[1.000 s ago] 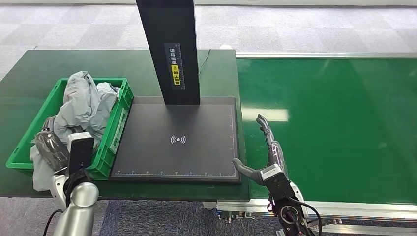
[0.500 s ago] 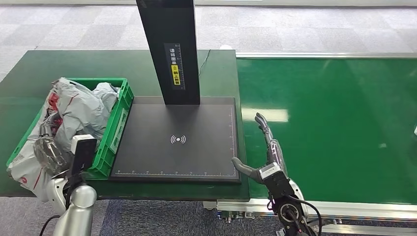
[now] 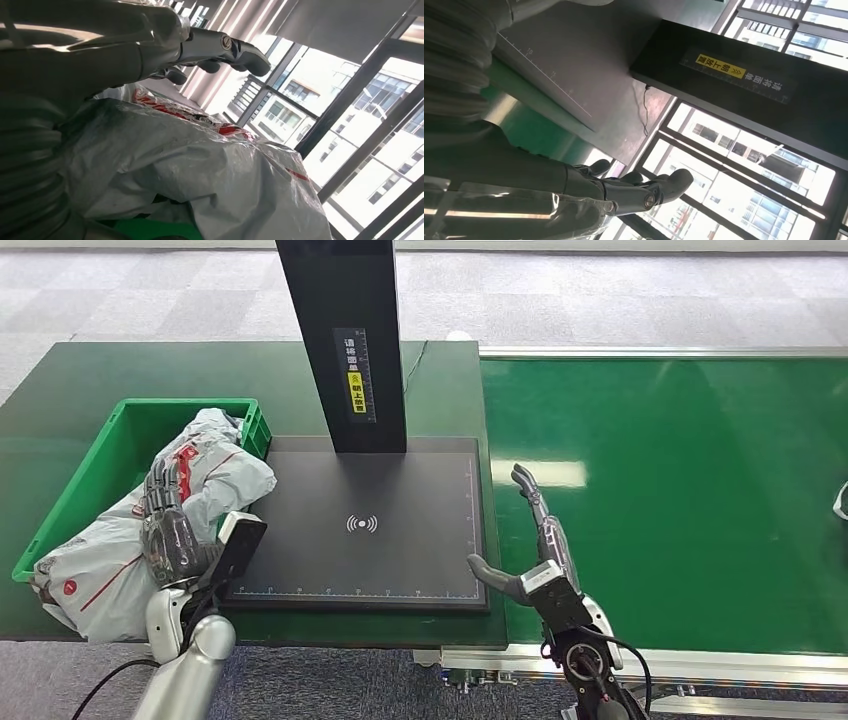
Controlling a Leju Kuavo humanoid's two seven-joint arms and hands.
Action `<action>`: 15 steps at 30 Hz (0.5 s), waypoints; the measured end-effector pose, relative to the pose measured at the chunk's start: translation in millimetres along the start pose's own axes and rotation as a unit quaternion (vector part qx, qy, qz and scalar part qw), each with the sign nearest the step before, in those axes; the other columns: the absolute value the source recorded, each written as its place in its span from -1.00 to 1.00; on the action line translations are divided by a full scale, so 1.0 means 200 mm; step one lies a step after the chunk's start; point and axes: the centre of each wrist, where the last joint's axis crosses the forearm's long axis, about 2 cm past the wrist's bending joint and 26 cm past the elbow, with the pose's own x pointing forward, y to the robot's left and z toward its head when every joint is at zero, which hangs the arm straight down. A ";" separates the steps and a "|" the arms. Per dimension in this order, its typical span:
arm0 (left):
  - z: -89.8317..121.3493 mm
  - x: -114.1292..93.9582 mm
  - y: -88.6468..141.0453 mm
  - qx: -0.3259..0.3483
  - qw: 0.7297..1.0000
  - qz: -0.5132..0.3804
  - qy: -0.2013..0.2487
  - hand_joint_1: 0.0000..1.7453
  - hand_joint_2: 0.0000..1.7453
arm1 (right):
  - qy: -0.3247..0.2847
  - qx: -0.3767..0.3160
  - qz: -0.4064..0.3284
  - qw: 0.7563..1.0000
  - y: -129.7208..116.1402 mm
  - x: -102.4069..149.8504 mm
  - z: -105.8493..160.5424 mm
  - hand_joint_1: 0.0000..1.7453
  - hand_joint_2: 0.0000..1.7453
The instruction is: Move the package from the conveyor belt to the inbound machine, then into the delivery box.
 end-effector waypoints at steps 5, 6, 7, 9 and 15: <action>-0.01 0.01 0.05 0.042 0.997 -0.007 -0.063 -1.00 -1.00 | 0.003 0.000 0.000 1.000 0.00 0.00 0.00 -1.00 1.00; -0.02 0.01 0.07 0.051 0.996 -0.013 -0.075 -1.00 -1.00 | 0.003 0.001 0.000 1.000 0.00 0.00 0.00 -1.00 1.00; -0.02 0.01 0.08 0.058 0.995 -0.019 -0.083 -1.00 -1.00 | 0.003 0.001 -0.001 1.000 0.00 0.00 0.00 -1.00 1.00; -0.02 0.01 0.10 0.071 0.993 -0.035 -0.091 -1.00 -1.00 | 0.004 0.001 -0.002 1.000 0.01 0.00 0.00 -1.00 1.00; -0.05 -0.02 0.18 0.100 0.986 -0.094 -0.095 -1.00 -1.00 | 0.007 0.007 -0.005 1.000 0.03 0.00 0.01 -1.00 1.00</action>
